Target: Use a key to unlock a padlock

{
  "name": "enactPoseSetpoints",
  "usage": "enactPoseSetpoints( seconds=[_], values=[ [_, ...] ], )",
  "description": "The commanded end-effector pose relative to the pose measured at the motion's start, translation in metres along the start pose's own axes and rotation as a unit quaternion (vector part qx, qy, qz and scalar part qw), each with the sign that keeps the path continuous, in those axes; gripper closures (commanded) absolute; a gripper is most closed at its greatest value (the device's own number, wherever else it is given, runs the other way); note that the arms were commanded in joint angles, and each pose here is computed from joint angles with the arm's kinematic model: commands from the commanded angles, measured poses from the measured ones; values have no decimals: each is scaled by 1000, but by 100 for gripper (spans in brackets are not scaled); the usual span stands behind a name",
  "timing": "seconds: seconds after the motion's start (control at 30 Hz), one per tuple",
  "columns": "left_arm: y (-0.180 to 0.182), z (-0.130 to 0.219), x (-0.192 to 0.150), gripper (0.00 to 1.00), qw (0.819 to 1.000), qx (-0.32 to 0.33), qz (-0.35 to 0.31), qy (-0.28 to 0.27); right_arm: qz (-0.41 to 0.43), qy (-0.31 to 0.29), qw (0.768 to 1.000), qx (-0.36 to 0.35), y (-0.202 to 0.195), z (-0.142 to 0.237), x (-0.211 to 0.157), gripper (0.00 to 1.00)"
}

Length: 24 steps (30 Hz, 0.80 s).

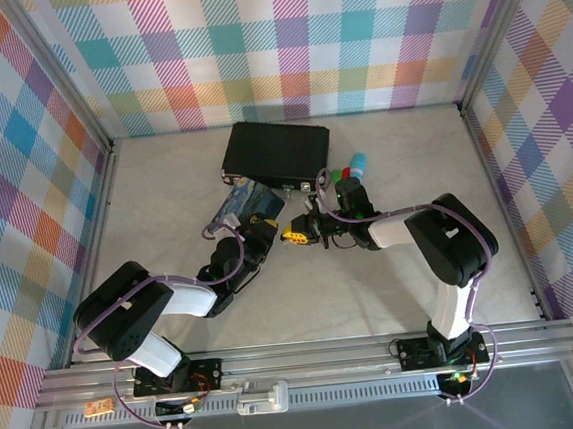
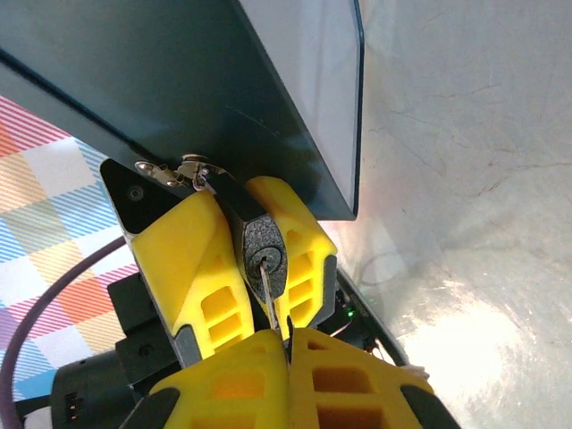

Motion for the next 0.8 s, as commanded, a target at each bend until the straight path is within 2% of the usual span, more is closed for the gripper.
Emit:
enactPoseSetpoints(
  seconds=[0.0,0.17,0.37,0.63,0.77],
  values=[
    [1,8,-31,100,992,-7,-2,126,55,-53,996,46,27,1,27,100],
    [-3,12,-30,100,991,19,-5,135,166,-37,985,16,24,7,32,100],
    [-10,17,-23,100,990,45,-19,131,278,-10,960,-28,31,11,28,100],
    [-20,11,-20,100,991,44,-24,127,321,-17,947,-14,33,12,25,100],
    [-24,9,-21,100,990,41,-31,135,363,-30,931,-20,36,16,22,100]
  ],
)
Point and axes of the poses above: each hand's point on the last joint's axis, 136 mm out from that joint toward the fingers, its own z axis back along the fingers, its own y axis along the line the jaws close on, x = y × z, the point moved 9 cm from there along z, back along the fingers, and after that the axes turned 12 degrees about z, right-handed, at the moved point
